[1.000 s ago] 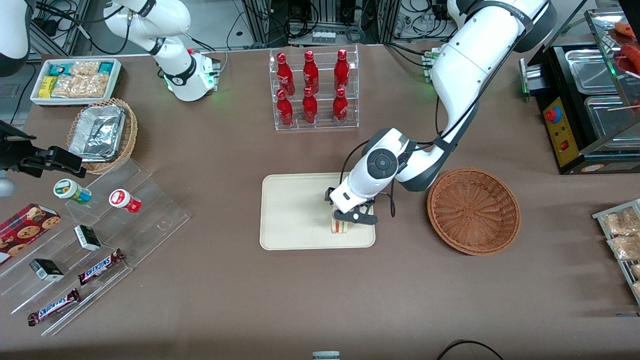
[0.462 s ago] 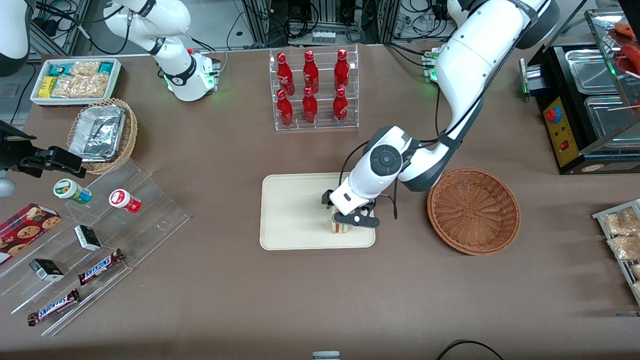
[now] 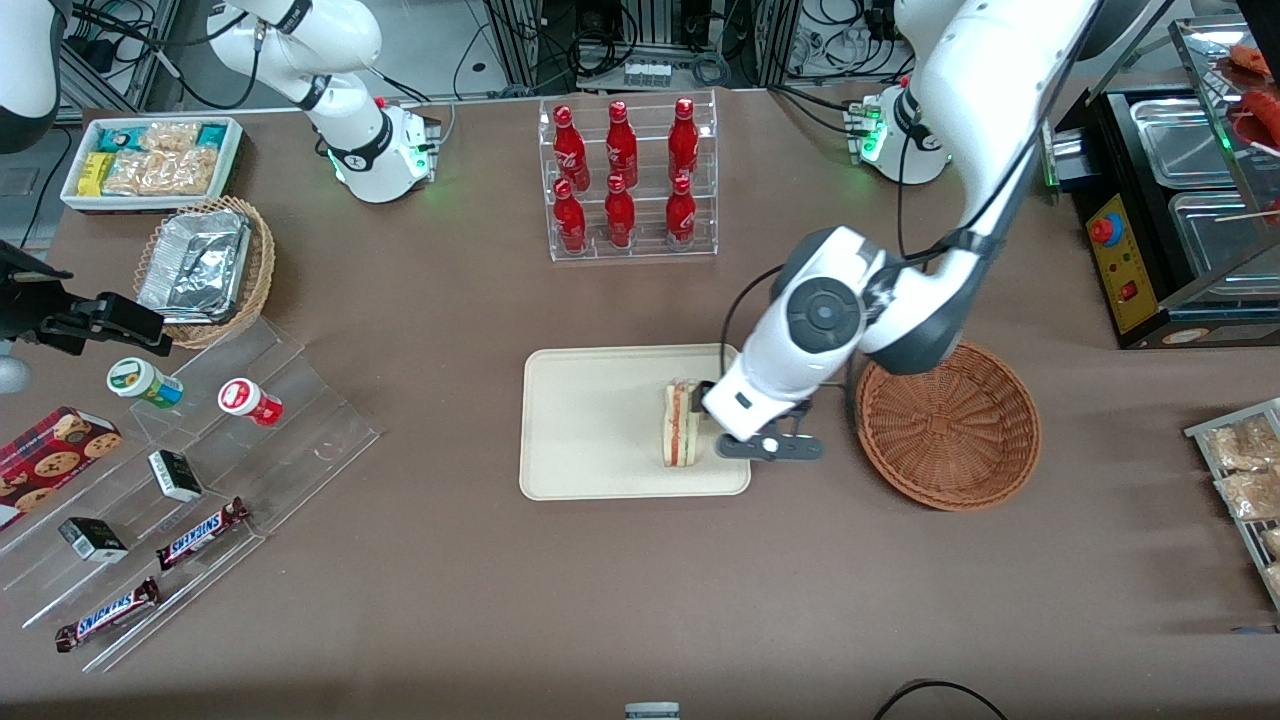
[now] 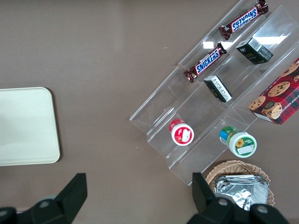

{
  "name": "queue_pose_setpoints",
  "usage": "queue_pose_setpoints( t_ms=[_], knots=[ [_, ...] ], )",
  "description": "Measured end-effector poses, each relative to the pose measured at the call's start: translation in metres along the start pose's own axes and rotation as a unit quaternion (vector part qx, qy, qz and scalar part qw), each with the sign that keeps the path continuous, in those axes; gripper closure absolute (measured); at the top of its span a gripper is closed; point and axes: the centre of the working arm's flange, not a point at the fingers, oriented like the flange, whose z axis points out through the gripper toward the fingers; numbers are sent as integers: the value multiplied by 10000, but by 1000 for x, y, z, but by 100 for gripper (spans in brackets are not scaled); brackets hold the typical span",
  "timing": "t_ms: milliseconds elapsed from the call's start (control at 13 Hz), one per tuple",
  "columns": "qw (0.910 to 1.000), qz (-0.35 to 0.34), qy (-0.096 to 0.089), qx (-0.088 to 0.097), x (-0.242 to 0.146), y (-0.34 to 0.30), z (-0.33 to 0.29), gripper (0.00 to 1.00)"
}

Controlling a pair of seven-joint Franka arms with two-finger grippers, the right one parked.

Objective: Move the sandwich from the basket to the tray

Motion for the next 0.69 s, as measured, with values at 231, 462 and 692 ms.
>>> queue_pose_setpoints(
  t_ms=[231, 462, 692],
  knots=[
    [9993, -247, 186, 225, 21, -45, -32, 0],
    [9981, -163, 92, 586, 28, -99, -65, 0],
    [9967, -232, -35, 775, 29, -169, -112, 0]
  ],
)
